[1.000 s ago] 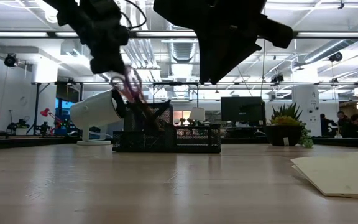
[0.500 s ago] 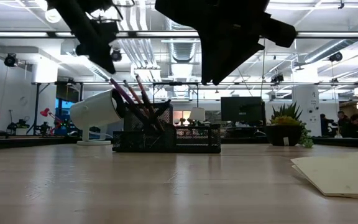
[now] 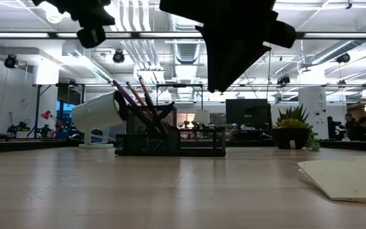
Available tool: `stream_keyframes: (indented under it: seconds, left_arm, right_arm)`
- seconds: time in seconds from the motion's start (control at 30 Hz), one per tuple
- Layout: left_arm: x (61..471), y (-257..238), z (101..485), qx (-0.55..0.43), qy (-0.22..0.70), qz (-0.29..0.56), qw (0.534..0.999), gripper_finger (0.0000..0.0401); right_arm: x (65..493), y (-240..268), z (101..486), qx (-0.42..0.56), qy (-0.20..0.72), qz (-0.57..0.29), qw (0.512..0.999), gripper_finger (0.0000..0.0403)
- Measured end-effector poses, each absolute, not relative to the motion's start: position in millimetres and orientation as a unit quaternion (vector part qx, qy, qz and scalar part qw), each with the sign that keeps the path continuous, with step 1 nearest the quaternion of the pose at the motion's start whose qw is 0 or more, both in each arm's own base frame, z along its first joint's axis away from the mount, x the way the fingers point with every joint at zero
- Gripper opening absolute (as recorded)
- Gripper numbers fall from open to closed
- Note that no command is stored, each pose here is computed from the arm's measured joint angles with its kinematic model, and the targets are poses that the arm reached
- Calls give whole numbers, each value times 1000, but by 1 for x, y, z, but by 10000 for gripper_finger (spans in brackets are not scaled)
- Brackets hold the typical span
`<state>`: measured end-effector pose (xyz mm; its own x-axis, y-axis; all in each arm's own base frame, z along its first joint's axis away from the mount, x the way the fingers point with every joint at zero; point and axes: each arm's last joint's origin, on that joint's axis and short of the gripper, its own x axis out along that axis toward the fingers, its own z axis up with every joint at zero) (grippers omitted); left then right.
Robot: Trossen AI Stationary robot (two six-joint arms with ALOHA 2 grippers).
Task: Pick and place office supplies into organizer
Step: Put the yellow sticky note into the black desk organizer
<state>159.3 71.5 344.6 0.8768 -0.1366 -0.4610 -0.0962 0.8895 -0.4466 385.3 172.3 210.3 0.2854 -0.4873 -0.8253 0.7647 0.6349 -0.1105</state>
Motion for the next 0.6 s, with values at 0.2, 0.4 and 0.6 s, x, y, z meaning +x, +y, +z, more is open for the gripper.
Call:
stream_keyframes:
  seconds: [0.2,0.4,0.6]
  left_arm:
    - [142,62,361,-241,202,1,949,11]
    - [118,48,375,-237,157,-3,959,11]
    - [98,37,382,-239,124,-6,963,11]
  right_arm:
    - [385,150,259,128,456,-304,826,62]
    - [350,114,318,129,421,-256,860,33]
    - [292,90,349,239,350,-193,885,10]
